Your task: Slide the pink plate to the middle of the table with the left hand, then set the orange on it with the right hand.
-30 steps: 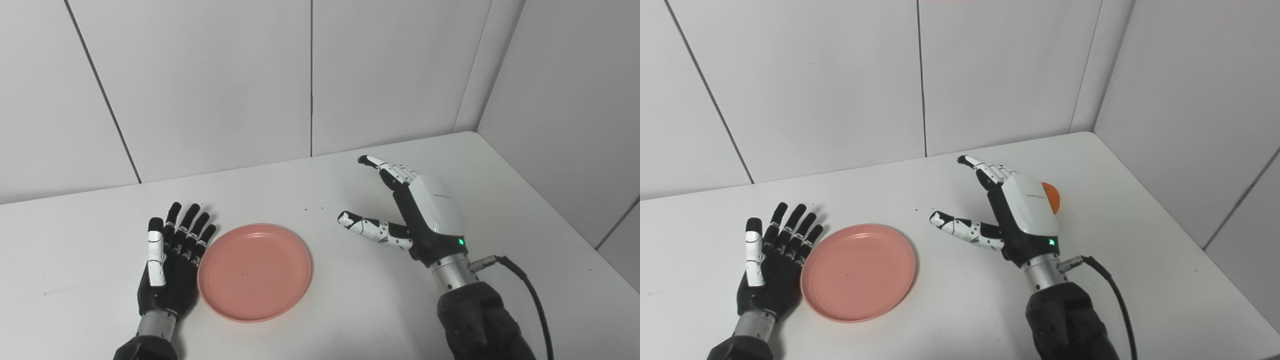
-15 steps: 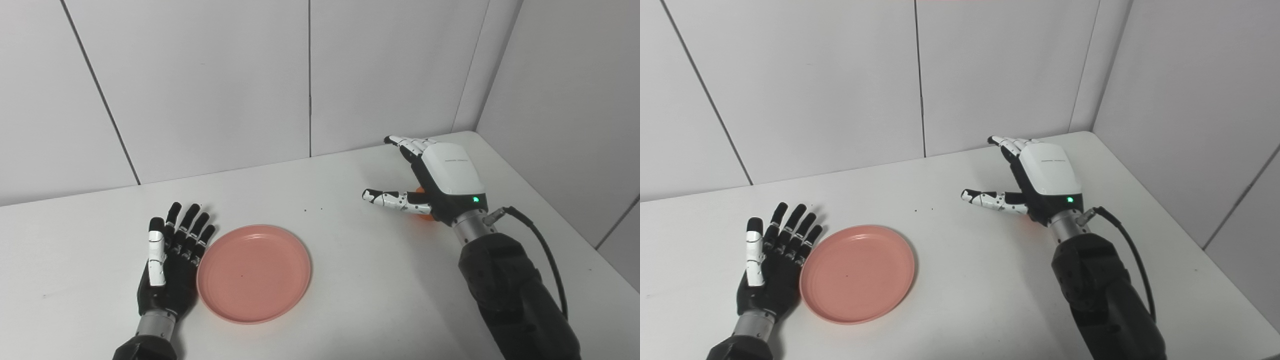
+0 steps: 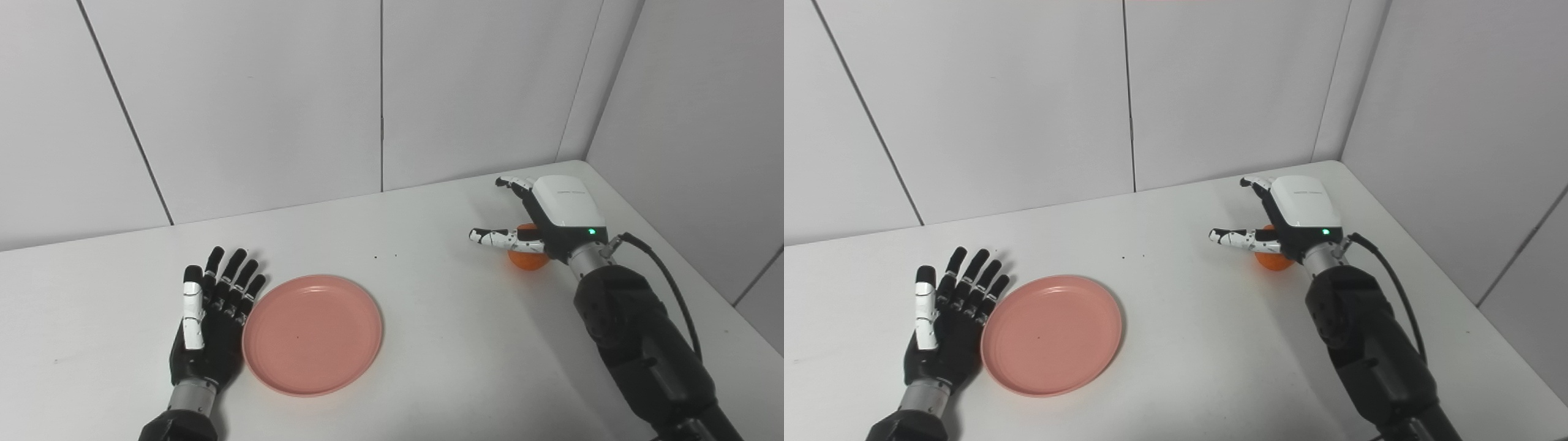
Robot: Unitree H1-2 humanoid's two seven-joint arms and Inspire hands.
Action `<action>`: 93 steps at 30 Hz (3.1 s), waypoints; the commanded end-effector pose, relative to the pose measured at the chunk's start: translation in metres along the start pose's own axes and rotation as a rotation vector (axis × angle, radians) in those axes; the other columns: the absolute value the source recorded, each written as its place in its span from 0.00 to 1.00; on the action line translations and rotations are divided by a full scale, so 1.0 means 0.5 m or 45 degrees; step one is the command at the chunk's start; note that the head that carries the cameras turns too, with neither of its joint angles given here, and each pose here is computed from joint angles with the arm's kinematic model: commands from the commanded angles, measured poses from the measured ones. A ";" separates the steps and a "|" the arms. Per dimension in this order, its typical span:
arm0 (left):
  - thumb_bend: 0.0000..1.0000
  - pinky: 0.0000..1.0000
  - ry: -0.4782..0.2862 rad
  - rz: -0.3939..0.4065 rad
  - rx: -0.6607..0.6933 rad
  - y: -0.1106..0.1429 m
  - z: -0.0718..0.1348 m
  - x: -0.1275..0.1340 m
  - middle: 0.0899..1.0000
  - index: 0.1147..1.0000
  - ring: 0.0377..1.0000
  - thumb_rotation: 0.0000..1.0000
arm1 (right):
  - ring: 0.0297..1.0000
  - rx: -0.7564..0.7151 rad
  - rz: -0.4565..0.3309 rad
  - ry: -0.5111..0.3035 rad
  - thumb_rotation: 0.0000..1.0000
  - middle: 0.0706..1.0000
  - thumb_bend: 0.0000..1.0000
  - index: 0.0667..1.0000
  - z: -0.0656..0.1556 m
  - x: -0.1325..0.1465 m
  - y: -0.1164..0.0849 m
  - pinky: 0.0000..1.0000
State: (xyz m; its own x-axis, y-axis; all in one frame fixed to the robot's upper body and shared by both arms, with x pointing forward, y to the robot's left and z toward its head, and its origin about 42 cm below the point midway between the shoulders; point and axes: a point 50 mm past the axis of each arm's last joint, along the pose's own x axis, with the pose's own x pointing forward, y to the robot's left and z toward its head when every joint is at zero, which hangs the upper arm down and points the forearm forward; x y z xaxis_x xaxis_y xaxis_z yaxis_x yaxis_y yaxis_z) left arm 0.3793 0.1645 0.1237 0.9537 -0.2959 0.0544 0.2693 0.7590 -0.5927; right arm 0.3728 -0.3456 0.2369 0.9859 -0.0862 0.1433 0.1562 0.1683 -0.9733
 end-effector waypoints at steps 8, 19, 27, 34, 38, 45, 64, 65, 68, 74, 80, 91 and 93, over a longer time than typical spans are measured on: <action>0.74 0.95 0.114 0.076 -0.019 0.019 -0.032 -0.021 0.92 1.00 0.93 0.69 | 0.77 -0.006 -0.071 0.038 0.90 0.77 0.85 0.77 -0.026 0.039 -0.023 0.79; 0.75 0.95 0.114 0.084 -0.023 0.014 -0.034 -0.024 0.91 1.00 0.93 0.69 | 0.79 -0.042 0.020 0.069 0.89 0.78 0.85 0.78 -0.016 0.050 0.006 0.80; 0.75 0.95 0.115 0.083 -0.034 0.014 -0.033 -0.024 0.92 1.00 0.94 0.69 | 0.76 -0.106 0.085 0.060 0.88 0.76 0.86 0.75 -0.020 0.046 0.053 0.78; 0.76 0.93 0.118 0.094 -0.023 0.014 -0.031 -0.026 0.90 1.00 0.93 0.69 | 0.71 -0.169 0.136 0.096 0.88 0.74 0.86 0.73 -0.035 0.043 0.086 0.69; 0.75 0.93 0.119 0.091 -0.022 0.013 -0.028 -0.026 0.91 1.00 0.93 0.69 | 0.67 -0.192 0.148 0.122 0.85 0.71 0.86 0.68 -0.050 0.039 0.102 0.62; 0.75 0.93 0.126 0.092 -0.028 0.011 -0.024 -0.027 0.91 1.00 0.94 0.69 | 0.59 -0.175 0.162 0.180 0.81 0.65 0.85 0.64 -0.081 0.036 0.115 0.50; 0.75 0.93 0.133 0.084 -0.021 0.011 -0.019 -0.024 0.91 1.00 0.93 0.69 | 0.20 -0.044 0.225 0.191 0.47 0.23 0.50 0.28 -0.094 0.024 0.140 0.17; 0.75 0.92 0.134 0.085 -0.022 0.010 -0.019 -0.024 0.90 1.00 0.92 0.69 | 0.20 -0.041 0.227 0.191 0.49 0.23 0.50 0.28 -0.093 0.024 0.139 0.16; 0.75 0.92 0.135 0.088 -0.024 0.008 -0.020 -0.022 0.89 1.00 0.92 0.69 | 0.17 -0.023 0.218 0.170 0.51 0.20 0.51 0.25 -0.093 0.026 0.134 0.14; 0.76 0.92 0.133 0.088 -0.019 0.007 -0.021 -0.021 0.89 1.00 0.92 0.68 | 0.17 0.005 0.179 0.114 0.55 0.21 0.50 0.27 -0.088 0.033 0.114 0.14; 0.75 0.92 0.128 0.080 -0.028 0.005 -0.020 -0.018 0.88 1.00 0.92 0.69 | 0.16 0.026 0.110 0.040 0.55 0.20 0.50 0.24 -0.046 0.051 0.054 0.13; 0.76 0.92 0.130 0.083 -0.025 -0.009 -0.023 -0.016 0.87 1.00 0.91 0.69 | 0.18 0.037 0.003 -0.139 0.56 0.23 0.49 0.32 0.050 0.063 -0.049 0.15; 0.75 0.92 0.130 0.083 -0.021 -0.013 -0.024 -0.016 0.87 1.00 0.91 0.69 | 0.17 0.027 -0.016 -0.174 0.55 0.21 0.50 0.31 0.065 0.062 -0.062 0.14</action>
State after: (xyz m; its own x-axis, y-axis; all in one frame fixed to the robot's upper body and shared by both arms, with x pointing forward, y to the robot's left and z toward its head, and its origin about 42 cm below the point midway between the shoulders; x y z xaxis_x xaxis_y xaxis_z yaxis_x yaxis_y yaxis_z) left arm 0.3741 0.1608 0.1308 0.9557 -0.2934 0.0240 0.2477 0.7575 -0.6041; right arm 0.3952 -0.3232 0.2463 0.9953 0.0345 0.0904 0.0810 0.2136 -0.9735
